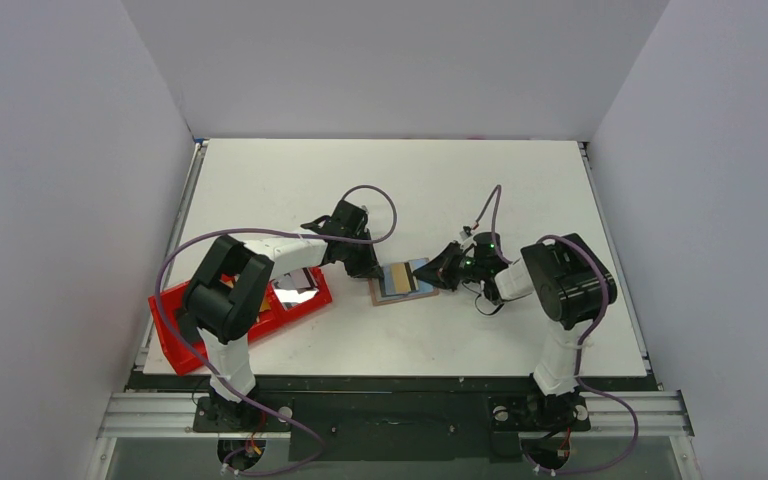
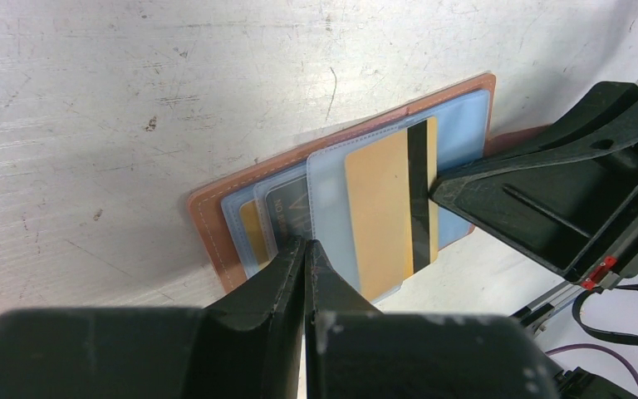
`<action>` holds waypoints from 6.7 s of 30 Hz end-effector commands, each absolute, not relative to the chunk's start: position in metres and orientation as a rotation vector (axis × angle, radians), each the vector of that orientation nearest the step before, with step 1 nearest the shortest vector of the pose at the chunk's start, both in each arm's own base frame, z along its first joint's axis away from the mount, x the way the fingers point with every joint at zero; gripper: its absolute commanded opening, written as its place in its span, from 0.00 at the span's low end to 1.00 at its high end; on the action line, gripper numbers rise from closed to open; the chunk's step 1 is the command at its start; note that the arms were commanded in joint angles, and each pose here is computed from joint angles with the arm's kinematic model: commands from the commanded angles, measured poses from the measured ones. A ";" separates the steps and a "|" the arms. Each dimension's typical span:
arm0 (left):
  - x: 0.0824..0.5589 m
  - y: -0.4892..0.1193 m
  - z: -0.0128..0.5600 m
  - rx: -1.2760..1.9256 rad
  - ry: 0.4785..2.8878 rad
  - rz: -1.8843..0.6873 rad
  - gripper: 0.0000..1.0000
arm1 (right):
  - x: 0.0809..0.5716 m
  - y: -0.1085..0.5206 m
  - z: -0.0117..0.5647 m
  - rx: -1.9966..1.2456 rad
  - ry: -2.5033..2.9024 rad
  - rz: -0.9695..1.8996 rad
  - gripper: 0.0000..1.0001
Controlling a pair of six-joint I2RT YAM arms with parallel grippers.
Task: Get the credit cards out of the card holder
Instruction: Remove the credit card from the card holder, then place the credit card in the storage box, then remove the credit card from the card holder.
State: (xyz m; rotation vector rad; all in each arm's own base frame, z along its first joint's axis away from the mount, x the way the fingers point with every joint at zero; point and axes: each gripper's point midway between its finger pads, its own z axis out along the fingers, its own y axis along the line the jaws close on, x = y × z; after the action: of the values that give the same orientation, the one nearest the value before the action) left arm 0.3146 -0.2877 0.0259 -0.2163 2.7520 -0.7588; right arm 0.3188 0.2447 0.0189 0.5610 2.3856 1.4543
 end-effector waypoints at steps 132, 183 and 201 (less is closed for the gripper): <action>0.232 0.004 0.122 -1.017 2.436 -0.136 0.00 | 0.308 0.250 0.127 0.147 2.346 1.151 0.72; 0.307 -0.187 0.161 -0.306 2.447 -0.779 0.50 | 0.305 0.285 0.070 -0.123 2.560 0.535 0.65; 0.297 -0.208 0.136 -0.248 2.502 -0.859 0.50 | 0.303 0.306 0.031 -0.209 2.619 0.325 0.63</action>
State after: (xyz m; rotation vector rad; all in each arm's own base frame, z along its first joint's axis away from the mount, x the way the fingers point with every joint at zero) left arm 0.2897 -0.1965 0.1290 -0.2781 2.5500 -0.7931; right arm 0.2943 0.3017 0.0290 -0.1896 2.6526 0.3832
